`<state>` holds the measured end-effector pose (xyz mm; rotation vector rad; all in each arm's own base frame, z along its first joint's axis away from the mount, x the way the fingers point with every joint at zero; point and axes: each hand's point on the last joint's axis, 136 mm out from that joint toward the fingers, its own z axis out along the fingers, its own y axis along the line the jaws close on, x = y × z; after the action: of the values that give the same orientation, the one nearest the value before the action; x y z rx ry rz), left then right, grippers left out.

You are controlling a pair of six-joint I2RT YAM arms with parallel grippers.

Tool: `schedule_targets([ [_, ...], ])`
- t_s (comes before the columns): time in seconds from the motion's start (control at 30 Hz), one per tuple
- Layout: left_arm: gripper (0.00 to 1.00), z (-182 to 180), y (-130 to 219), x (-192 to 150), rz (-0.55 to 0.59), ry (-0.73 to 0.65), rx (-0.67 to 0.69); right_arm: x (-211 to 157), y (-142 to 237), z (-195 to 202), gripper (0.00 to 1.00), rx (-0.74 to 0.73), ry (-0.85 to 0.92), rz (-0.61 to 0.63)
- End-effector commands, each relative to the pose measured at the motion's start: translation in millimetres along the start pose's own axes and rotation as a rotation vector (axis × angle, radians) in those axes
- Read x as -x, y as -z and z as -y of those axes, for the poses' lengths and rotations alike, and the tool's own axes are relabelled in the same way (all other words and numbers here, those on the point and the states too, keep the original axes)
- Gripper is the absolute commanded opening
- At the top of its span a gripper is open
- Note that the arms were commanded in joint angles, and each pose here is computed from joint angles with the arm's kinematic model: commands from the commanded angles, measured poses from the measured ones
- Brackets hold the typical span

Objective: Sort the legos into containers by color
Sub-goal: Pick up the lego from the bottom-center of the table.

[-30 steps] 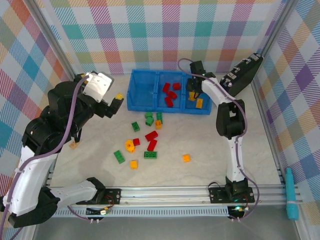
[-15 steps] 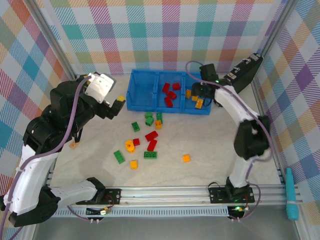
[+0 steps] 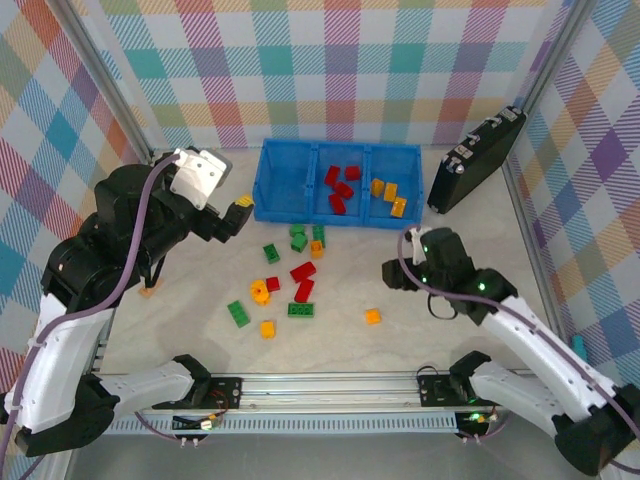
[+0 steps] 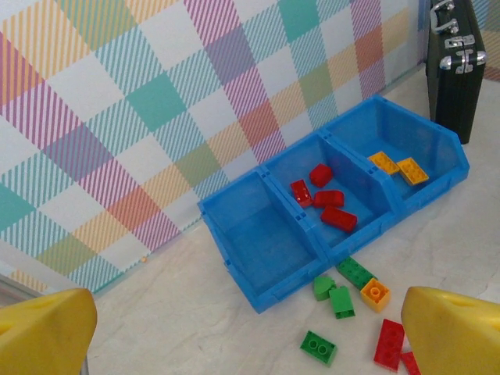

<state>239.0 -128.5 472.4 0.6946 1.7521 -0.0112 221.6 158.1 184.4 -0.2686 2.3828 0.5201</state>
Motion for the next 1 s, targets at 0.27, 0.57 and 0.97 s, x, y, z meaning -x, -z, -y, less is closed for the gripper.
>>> schedule_targets([
  [0.27, 1.0, 4.3, 13.7, -0.1, 0.016, 0.023, -0.035, -91.6, -42.4, -18.9, 0.64, -0.011, 0.007, -0.208],
  [0.57, 1.0, 5.4, 12.9, -3.4, 0.007, 0.023, -0.037, -110.3, -64.3, -10.9, 0.7, -0.126, 0.028, -0.273],
  [0.97, 1.0, 5.6, 12.3, -2.9, 0.005, 0.023, -0.038, -118.6, -86.7, -6.5, 0.71, -0.214, 0.047, -0.289],
])
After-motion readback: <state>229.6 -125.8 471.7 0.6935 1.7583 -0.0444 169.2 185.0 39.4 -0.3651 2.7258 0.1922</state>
